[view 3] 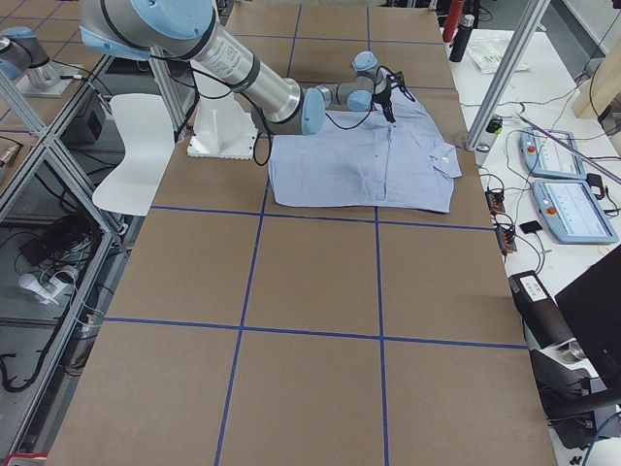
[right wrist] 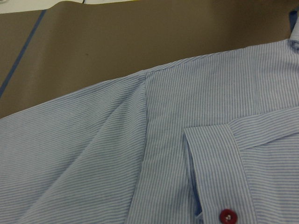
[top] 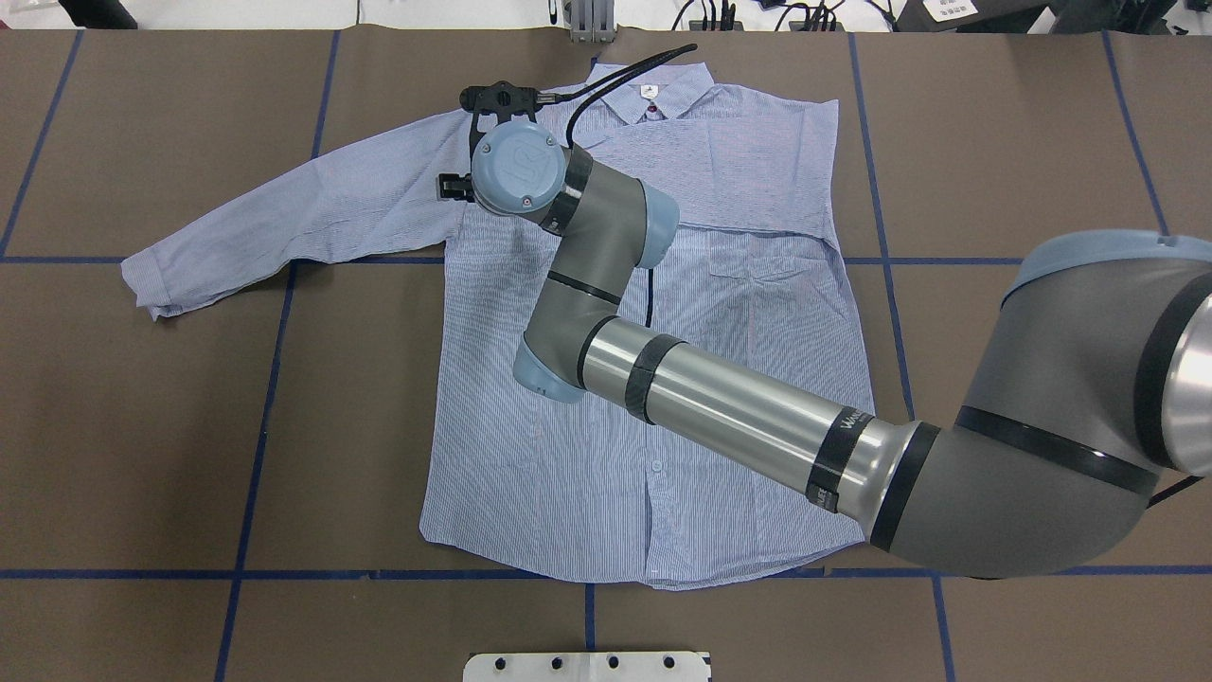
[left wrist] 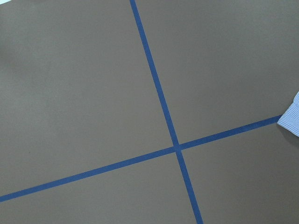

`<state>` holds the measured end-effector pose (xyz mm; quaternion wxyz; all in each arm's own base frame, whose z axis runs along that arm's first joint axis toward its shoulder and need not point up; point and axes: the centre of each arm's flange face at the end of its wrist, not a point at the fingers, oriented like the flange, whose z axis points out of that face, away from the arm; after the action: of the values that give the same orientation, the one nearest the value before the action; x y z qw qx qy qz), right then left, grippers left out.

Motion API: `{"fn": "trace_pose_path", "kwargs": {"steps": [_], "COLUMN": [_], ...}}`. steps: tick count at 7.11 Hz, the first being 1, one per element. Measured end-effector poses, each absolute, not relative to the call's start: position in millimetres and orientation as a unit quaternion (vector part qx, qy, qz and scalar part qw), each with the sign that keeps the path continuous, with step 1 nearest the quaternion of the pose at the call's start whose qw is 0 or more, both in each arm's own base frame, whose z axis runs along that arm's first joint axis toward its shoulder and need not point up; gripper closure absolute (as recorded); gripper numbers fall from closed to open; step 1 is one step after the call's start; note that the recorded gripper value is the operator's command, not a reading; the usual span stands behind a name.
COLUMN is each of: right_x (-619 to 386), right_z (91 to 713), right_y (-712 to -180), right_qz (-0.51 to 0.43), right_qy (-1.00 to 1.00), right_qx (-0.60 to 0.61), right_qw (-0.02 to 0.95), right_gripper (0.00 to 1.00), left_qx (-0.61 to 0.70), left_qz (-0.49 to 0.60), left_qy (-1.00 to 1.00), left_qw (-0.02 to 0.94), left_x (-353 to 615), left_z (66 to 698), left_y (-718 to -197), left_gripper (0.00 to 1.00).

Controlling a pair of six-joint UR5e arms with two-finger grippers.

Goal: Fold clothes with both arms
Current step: 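Drag the sleeve across the shirt body toward the other sleeve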

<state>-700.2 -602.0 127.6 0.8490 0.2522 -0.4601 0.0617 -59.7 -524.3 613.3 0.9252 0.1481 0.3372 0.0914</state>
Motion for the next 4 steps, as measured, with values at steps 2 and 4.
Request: {"fn": "trace_pose_path", "kwargs": {"steps": [2, 4], "right_x": [-688.1, -643.2], "right_z": [91.3, 55.5], "right_y": [-594.7, -597.4], "right_qz": [0.060, 0.053], "right_qy": [-0.457, -0.433], "right_qx": [0.239, 0.193], "right_qw": [0.855, 0.879], "right_gripper": [0.01, 0.01], "left_qx": [0.143, 0.144], "left_qz": [0.059, 0.005], "left_qy": [0.343, 0.356], "left_qw": [0.926, 0.923], "left_x": [-59.1, -47.8], "left_z": [605.6, 594.0], "left_y": [-527.4, -529.9], "left_gripper": [0.00, 0.00]}}
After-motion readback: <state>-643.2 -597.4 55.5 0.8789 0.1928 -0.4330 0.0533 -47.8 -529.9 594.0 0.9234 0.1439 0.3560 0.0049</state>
